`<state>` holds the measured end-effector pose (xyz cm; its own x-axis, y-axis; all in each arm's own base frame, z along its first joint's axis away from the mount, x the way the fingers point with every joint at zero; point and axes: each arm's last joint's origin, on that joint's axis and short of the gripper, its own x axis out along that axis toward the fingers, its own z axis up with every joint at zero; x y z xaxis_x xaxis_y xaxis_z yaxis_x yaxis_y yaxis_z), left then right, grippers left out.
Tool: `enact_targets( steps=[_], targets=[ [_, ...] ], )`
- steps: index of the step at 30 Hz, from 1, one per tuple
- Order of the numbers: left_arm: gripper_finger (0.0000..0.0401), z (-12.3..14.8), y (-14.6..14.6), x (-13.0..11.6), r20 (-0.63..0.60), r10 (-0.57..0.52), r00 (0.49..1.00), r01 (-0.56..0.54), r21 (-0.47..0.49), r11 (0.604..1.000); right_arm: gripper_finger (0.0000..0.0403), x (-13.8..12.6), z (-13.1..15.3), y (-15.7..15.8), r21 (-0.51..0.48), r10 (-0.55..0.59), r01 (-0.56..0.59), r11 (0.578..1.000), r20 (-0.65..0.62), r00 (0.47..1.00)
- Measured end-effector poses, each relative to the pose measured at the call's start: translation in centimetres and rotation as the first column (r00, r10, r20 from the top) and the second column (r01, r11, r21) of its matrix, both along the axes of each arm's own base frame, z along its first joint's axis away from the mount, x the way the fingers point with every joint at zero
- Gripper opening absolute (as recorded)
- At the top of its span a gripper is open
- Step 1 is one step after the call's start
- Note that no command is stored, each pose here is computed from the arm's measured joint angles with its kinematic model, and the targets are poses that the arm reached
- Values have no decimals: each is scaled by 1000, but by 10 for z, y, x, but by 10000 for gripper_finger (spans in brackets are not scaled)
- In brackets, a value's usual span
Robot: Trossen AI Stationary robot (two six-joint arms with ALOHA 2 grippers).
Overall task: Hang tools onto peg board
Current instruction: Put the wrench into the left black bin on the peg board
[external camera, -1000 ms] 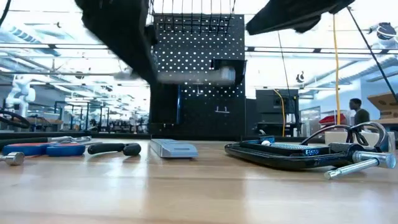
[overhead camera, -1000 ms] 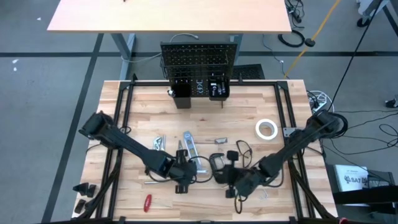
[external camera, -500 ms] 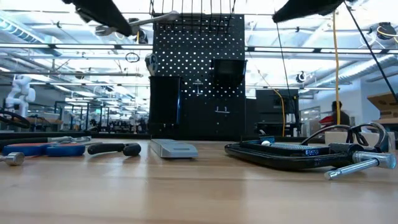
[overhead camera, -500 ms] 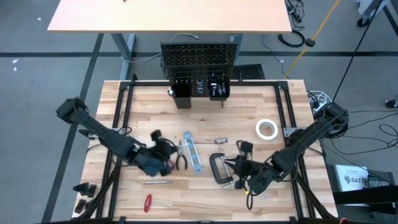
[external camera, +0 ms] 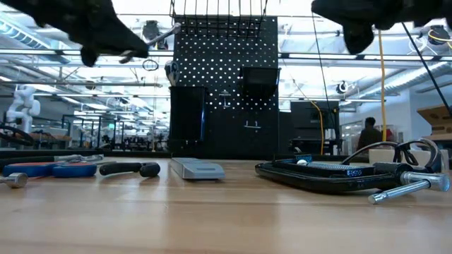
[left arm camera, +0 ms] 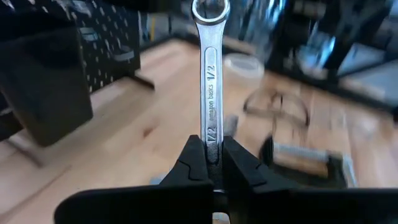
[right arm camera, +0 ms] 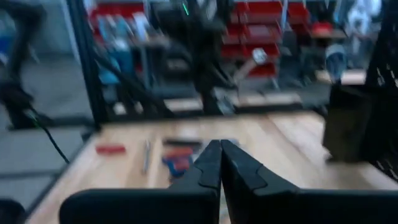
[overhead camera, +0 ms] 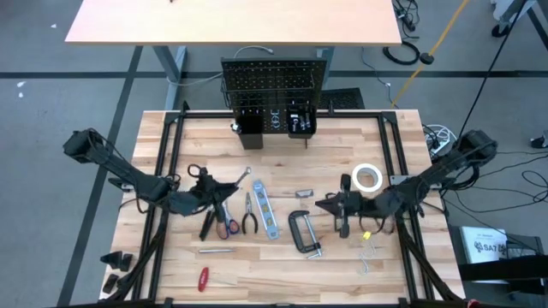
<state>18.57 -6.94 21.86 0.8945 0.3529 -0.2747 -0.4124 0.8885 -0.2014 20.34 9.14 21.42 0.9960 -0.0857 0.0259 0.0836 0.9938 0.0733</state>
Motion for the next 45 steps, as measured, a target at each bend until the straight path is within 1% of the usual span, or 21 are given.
enact_targets(
  steps=[2,5,8,11,14,16,18,20,22,23,25,27,29,32,35,37,39,41,43,45],
  targets=[
    [7,-4,6,2,96,15,995,-14,-15,1000,1,-2,-6,-12,10,5,-6,1000,55,998],
    [7,-9,16,5,224,-5,975,16,-47,999,0,-4,-19,-29,55,-44,40,998,60,997],
    [7,-18,24,8,271,-37,962,60,-76,995,0,-1,-24,-39,104,-92,87,991,48,995],
    [7,-25,27,11,275,-54,960,84,-100,991,0,5,-21,-43,107,-113,107,989,52,992],
    [7,-28,25,16,280,-62,958,94,-99,991,0,13,-14,-43,82,-123,117,990,68,990],
    [7,-29,25,18,295,-71,953,99,-82,992,0,18,-10,-41,63,-105,101,993,66,992],
    [7,-32,24,21,278,-95,956,115,-56,992,0,25,-6,-38,29,-45,43,999,50,998],
    [7,-37,23,23,250,-107,962,123,-49,991,0,36,-4,-33,-6,18,-18,1000,14,1000],
    [7,-40,21,24,233,-139,963,155,-51,987,3,49,-1,-28,-66,44,-46,997,-38,998],
    [7,-42,21,25,227,-154,962,171,-61,983,8,56,1,-24,-112,57,-65,992,-67,996],
    [7,-45,20,25,215,-175,961,202,-112,973,21,71,8,-16,-240,64,-97,966,-142,988],
    [7,-48,20,27,178,-194,965,226,-181,957,39,85,19,-6,-370,62,-149,917,-236,970],
    [7,-52,19,28,127,-220,967,246,-252,936,61,100,32,3,-471,11,-170,865,-320,947],
    [7,-53,17,31,59,-228,972,234,-322,917,95,121,54,11,-576,-102,-174,799,-414,905],
    [7,-52,17,34,24,-212,977,206,-360,910,123,142,73,17,-635,-170,-196,747,-468,867],
    [7,-46,17,38,34,-225,974,221,-368,903,135,155,78,21,-671,-199,-241,701,-509,837],
    [7,-41,17,41,49,-238,970,239,-374,896,141,167,76,25,-692,-218,-292,660,-548,807],
    [7,-36,17,45,46,-242,969,242,-373,896,143,179,72,28,-700,-233,-336,631,-584,778],
    [7,-35,17,46,16,-244,970,233,-370,900,143,188,68,30,-706,-253,-372,602,-611,750],
    [7,-35,18,47,-15,-248,969,226,-360,905,140,195,64,31,-724,-295,-376,579,-616,731]
  ],
)
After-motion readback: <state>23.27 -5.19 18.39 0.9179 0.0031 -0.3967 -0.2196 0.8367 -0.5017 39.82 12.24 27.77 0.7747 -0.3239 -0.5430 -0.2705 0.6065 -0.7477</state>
